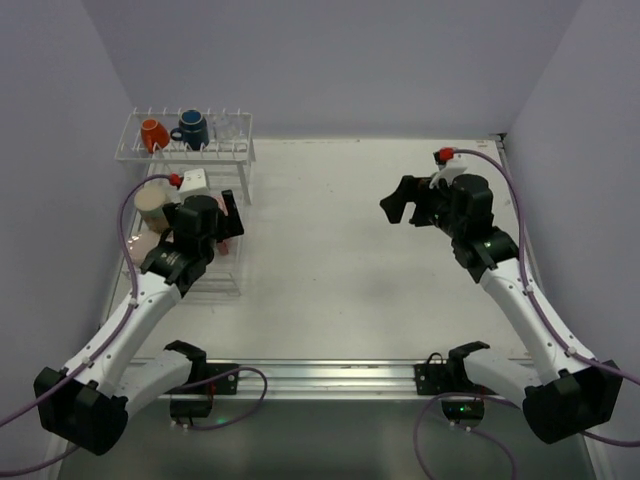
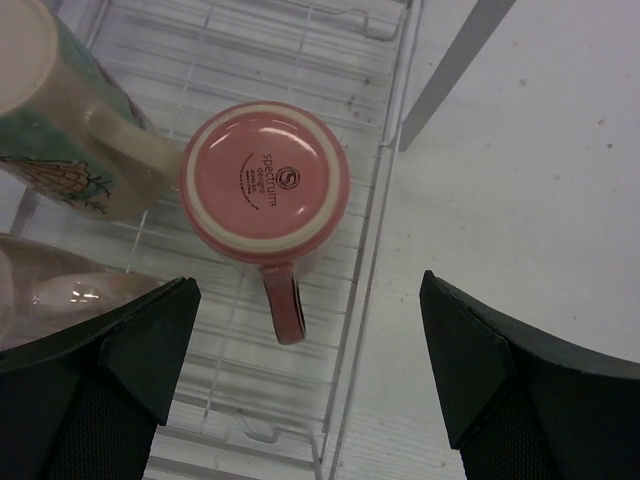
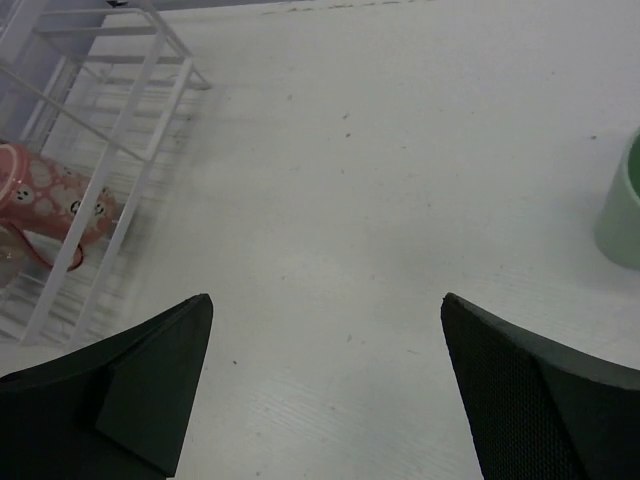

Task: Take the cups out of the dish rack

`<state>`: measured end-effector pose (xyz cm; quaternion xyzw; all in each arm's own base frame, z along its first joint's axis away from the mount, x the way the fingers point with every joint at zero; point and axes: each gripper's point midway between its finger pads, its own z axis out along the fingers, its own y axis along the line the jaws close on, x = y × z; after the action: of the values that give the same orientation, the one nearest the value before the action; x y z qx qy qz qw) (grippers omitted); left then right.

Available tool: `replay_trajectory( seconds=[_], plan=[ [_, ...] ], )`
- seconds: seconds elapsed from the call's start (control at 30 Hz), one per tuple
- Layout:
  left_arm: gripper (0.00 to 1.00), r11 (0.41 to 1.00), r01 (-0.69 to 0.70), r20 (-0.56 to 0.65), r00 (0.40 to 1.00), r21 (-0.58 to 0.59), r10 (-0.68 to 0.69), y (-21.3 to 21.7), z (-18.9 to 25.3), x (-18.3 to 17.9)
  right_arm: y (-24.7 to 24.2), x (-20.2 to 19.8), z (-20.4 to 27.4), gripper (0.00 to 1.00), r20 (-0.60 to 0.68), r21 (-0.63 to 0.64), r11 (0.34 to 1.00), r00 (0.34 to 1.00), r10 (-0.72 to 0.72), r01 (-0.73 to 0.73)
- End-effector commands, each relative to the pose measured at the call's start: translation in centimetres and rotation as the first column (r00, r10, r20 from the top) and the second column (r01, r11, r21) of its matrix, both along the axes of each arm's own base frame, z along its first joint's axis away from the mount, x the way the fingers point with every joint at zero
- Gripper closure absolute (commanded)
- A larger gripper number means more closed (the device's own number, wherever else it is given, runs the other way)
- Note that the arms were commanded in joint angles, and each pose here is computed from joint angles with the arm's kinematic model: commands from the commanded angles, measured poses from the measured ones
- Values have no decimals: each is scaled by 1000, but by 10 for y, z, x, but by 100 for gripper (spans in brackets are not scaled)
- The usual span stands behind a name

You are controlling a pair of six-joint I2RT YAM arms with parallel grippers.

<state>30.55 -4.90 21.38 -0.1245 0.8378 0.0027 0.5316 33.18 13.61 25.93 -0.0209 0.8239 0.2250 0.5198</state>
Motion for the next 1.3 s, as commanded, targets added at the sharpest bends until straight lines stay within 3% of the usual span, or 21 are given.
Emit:
replay_trajectory(
  seconds=[0.0,0.2,0.53,1.27],
  plan=[
    [0,993,-111,76,991,38,108,17,26,19,26,-4,28,1,115,89,991,989,91,-102],
    [0,983,-161,40,987,92,158,32,6,31,36,-13,29,1,131,103,980,979,154,-167],
    [0,990,-111,-48,992,82,115,35,-24,59,49,-26,36,1,160,116,960,959,233,-253],
    [1,967,-186,-106,973,174,206,55,-55,86,63,-34,30,1,147,96,945,944,296,-312]
  ],
)
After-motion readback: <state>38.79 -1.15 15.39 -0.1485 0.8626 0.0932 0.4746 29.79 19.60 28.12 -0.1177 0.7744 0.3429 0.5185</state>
